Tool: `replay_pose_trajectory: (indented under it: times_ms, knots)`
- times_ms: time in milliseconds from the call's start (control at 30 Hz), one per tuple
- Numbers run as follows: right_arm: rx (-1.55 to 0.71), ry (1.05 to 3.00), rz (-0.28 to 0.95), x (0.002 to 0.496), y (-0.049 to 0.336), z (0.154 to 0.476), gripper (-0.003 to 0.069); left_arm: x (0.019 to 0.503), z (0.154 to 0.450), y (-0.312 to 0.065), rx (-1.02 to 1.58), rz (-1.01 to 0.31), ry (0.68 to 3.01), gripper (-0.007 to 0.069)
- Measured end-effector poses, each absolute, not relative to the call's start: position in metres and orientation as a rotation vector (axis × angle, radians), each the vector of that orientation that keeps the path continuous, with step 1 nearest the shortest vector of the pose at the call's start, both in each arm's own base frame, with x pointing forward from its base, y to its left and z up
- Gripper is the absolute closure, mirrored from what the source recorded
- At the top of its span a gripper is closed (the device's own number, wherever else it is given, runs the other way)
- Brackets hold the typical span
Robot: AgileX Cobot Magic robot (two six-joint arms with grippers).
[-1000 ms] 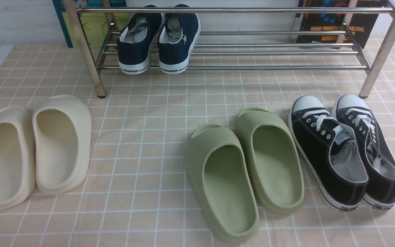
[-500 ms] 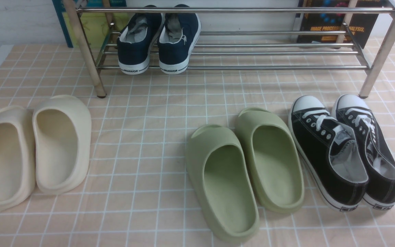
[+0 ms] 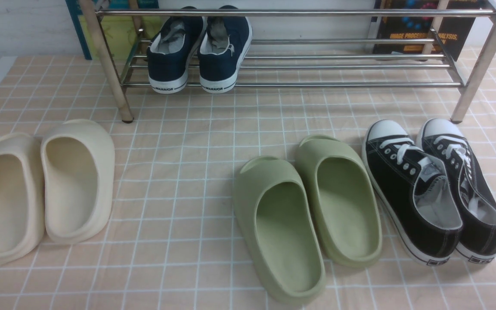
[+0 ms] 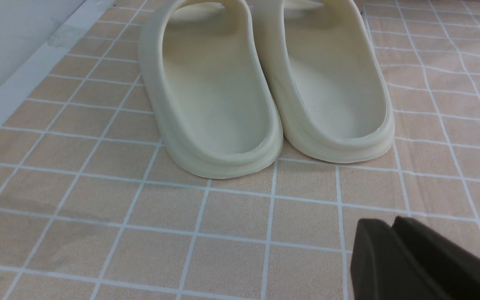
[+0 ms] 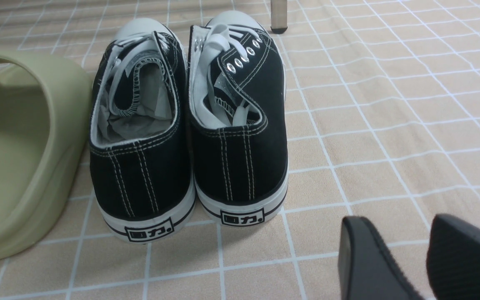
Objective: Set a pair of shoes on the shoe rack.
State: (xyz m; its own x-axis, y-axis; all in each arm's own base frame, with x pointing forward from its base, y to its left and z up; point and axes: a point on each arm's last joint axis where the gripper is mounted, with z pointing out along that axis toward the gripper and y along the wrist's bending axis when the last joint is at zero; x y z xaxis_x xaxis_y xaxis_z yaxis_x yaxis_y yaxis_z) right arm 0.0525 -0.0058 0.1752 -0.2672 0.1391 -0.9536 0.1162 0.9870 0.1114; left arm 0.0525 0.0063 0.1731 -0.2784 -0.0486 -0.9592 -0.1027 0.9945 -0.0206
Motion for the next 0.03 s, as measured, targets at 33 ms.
replay_pose_trajectory:
  times_ms: [33]
  knots:
    - [0.186, 1.845, 0.022, 0.0525, -0.0058, 0.1752, 0.0419, 0.0525, 0.1731, 0.0063, -0.110, 0.052, 1.854, 0.0552]
